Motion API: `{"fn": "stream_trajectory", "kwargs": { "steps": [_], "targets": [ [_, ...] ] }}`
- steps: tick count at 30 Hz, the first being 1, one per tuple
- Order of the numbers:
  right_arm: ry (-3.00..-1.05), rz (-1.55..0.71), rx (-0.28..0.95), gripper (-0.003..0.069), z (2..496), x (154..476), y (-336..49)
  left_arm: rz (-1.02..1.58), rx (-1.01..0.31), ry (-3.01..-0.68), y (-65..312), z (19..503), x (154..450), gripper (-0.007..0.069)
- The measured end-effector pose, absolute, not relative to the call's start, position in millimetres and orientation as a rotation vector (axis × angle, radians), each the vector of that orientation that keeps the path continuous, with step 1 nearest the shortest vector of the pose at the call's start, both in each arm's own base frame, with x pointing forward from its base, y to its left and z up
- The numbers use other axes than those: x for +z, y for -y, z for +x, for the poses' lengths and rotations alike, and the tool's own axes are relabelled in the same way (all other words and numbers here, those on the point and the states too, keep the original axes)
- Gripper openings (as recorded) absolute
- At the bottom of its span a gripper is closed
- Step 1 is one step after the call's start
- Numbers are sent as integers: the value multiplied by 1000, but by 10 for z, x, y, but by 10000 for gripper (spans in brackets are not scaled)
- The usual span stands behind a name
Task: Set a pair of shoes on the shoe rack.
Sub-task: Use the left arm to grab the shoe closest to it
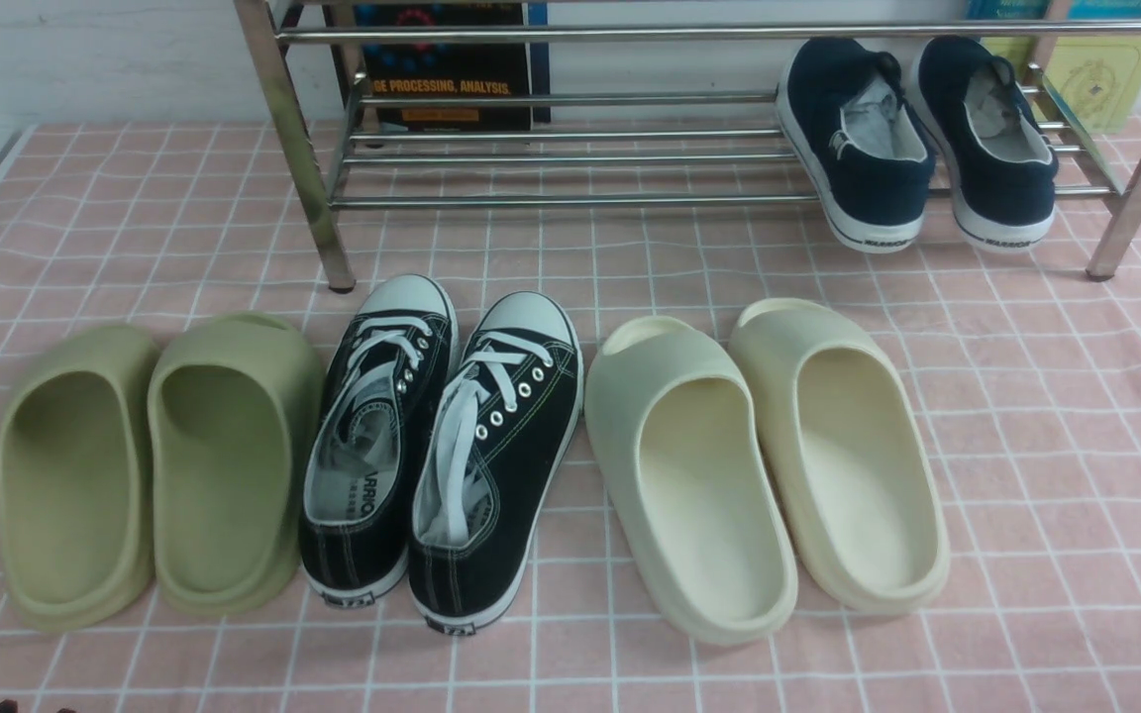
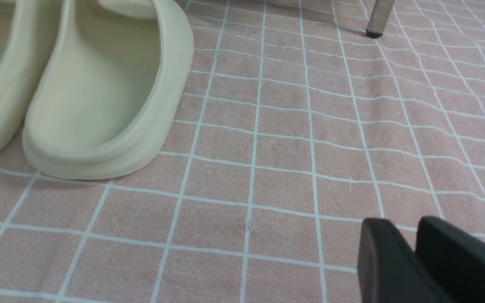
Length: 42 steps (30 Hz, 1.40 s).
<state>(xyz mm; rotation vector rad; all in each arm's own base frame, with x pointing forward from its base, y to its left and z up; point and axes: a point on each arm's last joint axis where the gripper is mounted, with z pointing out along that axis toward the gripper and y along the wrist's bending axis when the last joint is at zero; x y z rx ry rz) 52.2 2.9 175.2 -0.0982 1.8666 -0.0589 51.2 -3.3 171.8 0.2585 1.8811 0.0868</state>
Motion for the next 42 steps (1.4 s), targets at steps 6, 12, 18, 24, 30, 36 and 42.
{"fn": "stream_trajectory", "kwargs": {
  "steps": [6, 12, 18, 24, 30, 36, 42],
  "targets": [
    [-1867, -98, -59, 142, 522, 1752, -29, 250, 79, -1846, 37, 523, 1739, 240],
    [-1867, -98, -59, 152, 522, 1752, -29, 193, 67, -1513, 48, 564, 2017, 240],
    [-1867, -98, -59, 158, 522, 1752, -29, 146, 68, -1190, 41, 503, 2306, 240],
    [-1867, -98, -59, 167, 522, 1752, -29, 34, 14, -1017, -9, 432, 2454, 240],
    [-1867, -98, -59, 174, 522, 1752, -29, -184, -168, -1003, -98, 430, 2452, 240],
    [-1867, -98, -59, 179, 522, 1752, -29, -463, -486, -993, -162, 451, 2401, 240],
    [-1867, -98, -59, 190, 522, 1752, -29, -596, -673, -1114, -117, 513, 2275, 240]
  ]
}}
